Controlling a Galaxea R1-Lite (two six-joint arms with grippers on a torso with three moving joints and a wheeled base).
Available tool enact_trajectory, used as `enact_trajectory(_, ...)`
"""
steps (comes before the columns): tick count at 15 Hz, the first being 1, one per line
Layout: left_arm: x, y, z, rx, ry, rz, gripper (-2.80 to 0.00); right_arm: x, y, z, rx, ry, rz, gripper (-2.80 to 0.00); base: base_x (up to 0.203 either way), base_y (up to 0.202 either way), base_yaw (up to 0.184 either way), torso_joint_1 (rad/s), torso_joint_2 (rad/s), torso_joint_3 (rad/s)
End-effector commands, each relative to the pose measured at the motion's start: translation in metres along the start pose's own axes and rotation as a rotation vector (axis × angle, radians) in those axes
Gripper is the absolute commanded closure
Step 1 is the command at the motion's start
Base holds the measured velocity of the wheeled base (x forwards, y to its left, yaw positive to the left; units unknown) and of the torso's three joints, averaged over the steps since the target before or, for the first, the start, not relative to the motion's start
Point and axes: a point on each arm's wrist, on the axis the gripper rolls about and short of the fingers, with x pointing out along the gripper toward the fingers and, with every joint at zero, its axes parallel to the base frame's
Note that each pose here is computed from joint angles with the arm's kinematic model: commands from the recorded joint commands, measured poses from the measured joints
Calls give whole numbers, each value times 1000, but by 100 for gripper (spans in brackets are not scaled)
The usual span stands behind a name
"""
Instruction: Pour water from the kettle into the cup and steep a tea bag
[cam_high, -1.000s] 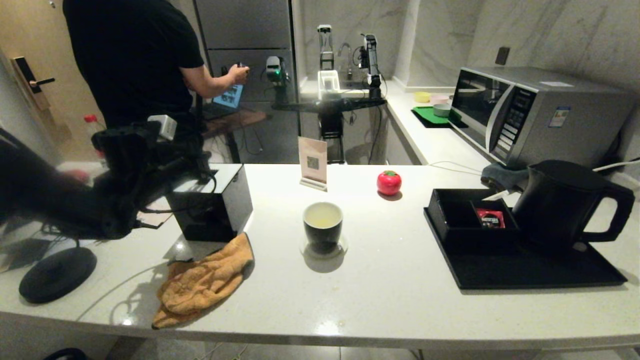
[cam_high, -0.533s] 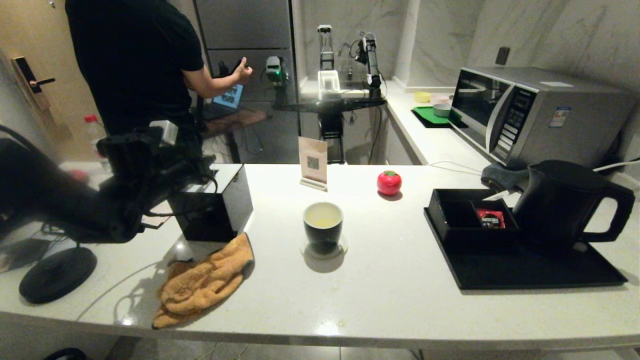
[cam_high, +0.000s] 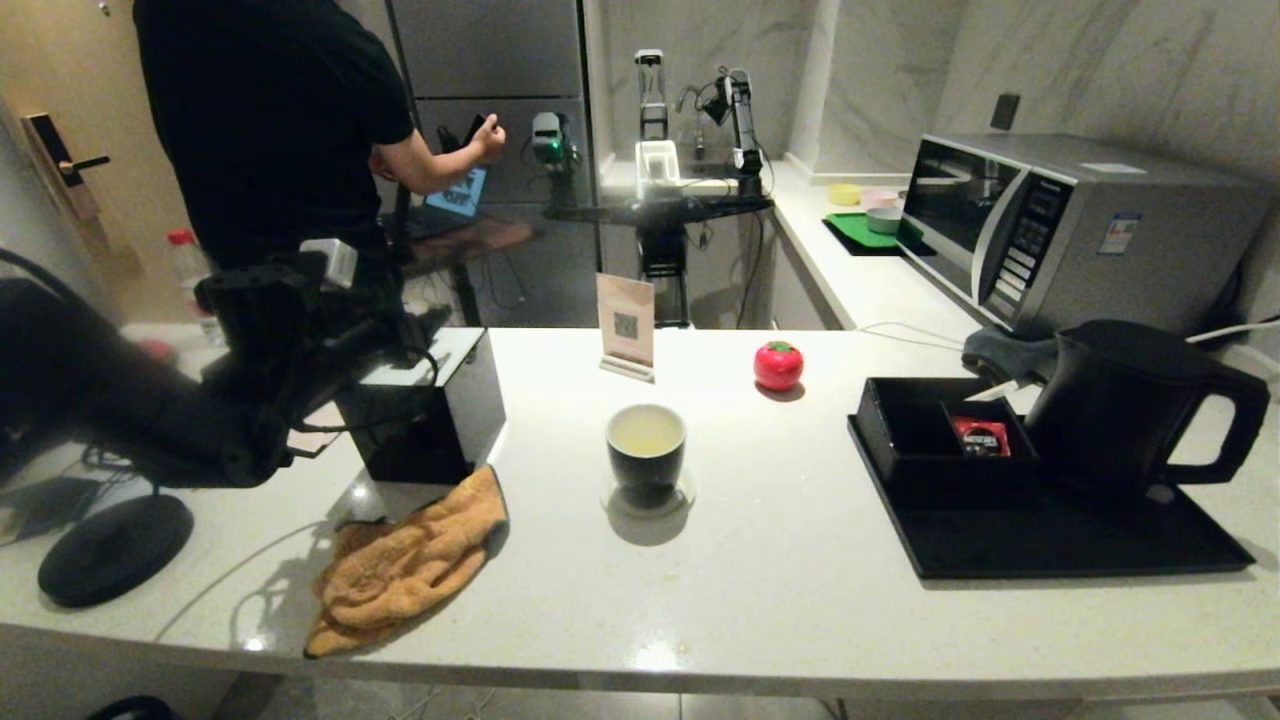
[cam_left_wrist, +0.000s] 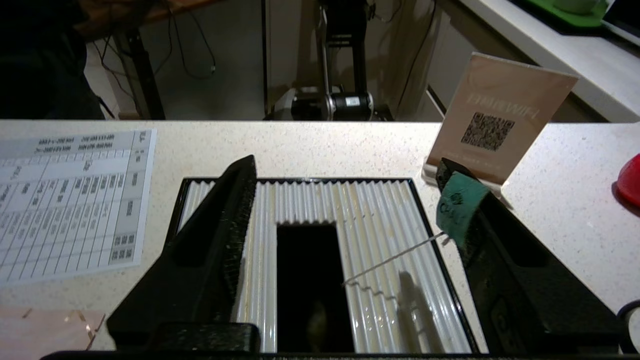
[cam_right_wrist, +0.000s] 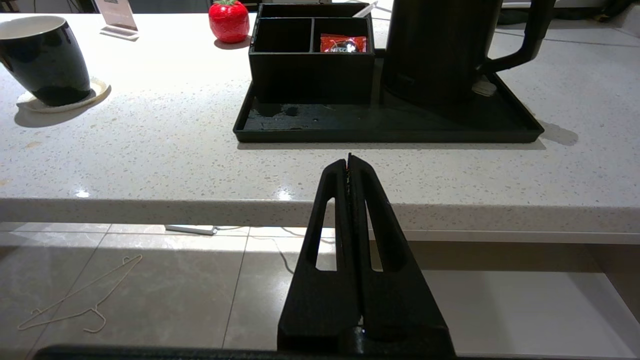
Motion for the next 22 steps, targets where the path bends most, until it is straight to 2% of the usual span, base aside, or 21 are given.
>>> enact_trajectory(1, -2, -1, 7, 6, -36, -3, -280, 0, 0, 0, 0, 1, 1, 0, 0, 0, 0, 0, 0, 0)
enact_trajectory(8, -16, -7, 34, 25, -112, -10, -280, 0, 0, 0, 0, 1, 1, 0, 0, 0, 0, 0, 0, 0)
enact_trajectory(13, -21, -11, 51, 46, -232, -23, -280, 0, 0, 0, 0, 1, 1, 0, 0, 0, 0, 0, 0, 0)
enact_trajectory(19, -40, -15, 60, 66, -247, -24, -280, 0, 0, 0, 0, 1, 1, 0, 0, 0, 0, 0, 0, 0)
enact_trajectory(20, -42, -16, 62, 76, -253, -24, 0, 0, 0, 0, 0, 1, 1, 0, 0, 0, 0, 0, 0, 0)
enact_trajectory(22, -45, -19, 68, 79, -268, -34, 0, 0, 0, 0, 0, 1, 1, 0, 0, 0, 0, 0, 0, 0)
